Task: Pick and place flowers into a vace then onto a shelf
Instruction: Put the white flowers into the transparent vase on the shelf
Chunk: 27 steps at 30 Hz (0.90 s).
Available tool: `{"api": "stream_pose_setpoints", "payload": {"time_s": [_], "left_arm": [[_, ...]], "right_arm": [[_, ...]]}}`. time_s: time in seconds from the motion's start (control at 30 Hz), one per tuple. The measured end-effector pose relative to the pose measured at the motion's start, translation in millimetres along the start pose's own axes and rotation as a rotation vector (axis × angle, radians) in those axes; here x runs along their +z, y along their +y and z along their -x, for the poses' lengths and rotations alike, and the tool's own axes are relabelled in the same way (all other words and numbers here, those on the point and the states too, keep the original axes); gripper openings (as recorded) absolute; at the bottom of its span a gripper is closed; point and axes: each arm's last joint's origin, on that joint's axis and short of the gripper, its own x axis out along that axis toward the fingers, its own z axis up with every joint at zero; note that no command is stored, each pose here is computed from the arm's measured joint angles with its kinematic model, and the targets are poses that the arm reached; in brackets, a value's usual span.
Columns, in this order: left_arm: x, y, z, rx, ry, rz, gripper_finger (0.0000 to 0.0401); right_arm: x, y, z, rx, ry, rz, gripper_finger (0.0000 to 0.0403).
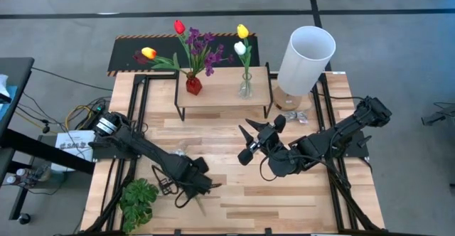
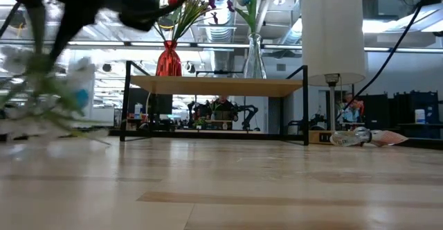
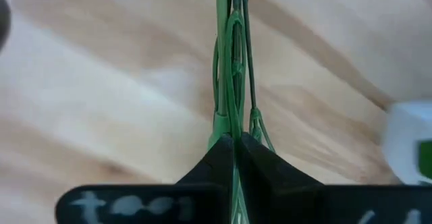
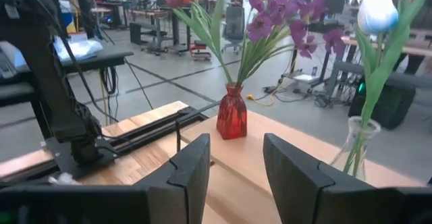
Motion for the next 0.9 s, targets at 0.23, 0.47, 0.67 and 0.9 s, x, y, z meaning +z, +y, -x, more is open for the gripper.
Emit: {"api": "stream_pose_setpoints", "payload": {"time_s": [0.23,0.47,0.67,0.9], "left_arm": [[0,24,30,0.221,-0.022,0.178,0.0],[2,25,37,0.406,0.042,0.192,0.0],[10,20,40,0.624,0.087,0.158,0.0],[24,10,43,0.75,0.049,0.132,0.0]], "right_arm": [[-17,-3,1,0.095,0.147,-0.209,0.0131],[-39,-4,11,0.26,0.551,-0.39,0.0131],[-43,-1,13,0.349,0.822,-0.565,0.0131],[-57,8,1,0.472,0.95,-0.646,0.0135]]}}
